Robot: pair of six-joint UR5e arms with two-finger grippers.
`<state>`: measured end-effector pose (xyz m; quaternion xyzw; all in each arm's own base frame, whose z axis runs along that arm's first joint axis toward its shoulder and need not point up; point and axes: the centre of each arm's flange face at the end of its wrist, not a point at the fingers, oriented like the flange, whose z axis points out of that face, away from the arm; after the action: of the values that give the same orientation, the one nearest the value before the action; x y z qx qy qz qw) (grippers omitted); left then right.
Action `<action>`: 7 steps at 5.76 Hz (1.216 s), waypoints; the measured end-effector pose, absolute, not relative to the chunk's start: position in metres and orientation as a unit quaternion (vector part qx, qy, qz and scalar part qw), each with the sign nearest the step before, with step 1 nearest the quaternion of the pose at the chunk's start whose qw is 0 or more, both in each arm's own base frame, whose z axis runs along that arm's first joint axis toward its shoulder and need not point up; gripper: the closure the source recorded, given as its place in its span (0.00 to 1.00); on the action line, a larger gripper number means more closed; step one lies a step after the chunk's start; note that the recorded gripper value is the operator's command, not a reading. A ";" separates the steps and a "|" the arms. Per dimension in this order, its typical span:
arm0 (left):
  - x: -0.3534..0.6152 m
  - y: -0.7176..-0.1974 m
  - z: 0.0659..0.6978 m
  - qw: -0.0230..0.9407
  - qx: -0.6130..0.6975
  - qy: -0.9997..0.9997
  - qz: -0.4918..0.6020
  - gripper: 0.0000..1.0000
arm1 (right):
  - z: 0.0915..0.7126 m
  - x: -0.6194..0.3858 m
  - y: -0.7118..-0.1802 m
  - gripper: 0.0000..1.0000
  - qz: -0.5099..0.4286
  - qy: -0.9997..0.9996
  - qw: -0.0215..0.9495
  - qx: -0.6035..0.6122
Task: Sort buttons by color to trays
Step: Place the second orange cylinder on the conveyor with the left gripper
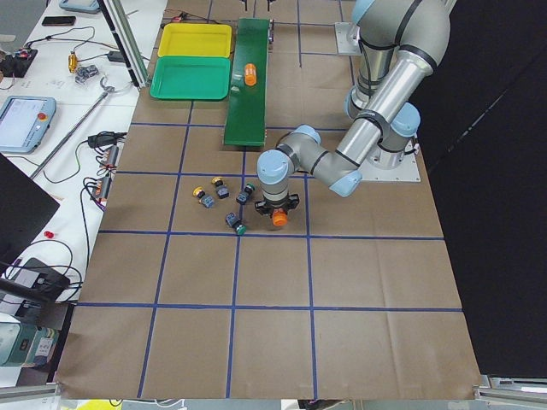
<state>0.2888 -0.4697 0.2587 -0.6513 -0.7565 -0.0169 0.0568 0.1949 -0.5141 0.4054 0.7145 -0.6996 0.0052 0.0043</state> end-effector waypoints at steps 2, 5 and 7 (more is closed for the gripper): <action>0.180 -0.543 0.311 0.063 -0.702 -0.709 -0.025 0.99 | 0.406 0.195 -0.514 0.00 0.006 -0.700 0.005 0.714; -0.003 -0.576 0.307 0.054 -0.694 -0.717 -0.037 0.98 | 0.405 0.195 -0.514 0.00 0.005 -0.700 0.004 0.714; -0.052 -0.567 0.261 0.045 -0.687 -0.725 -0.022 0.04 | 0.405 0.195 -0.514 0.00 0.004 -0.700 0.003 0.714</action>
<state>-0.0521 -0.5673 0.2614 -0.6871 -0.7249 -0.0217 0.0446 0.1947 -0.5140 0.4045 0.7144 -0.6997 0.0043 0.0035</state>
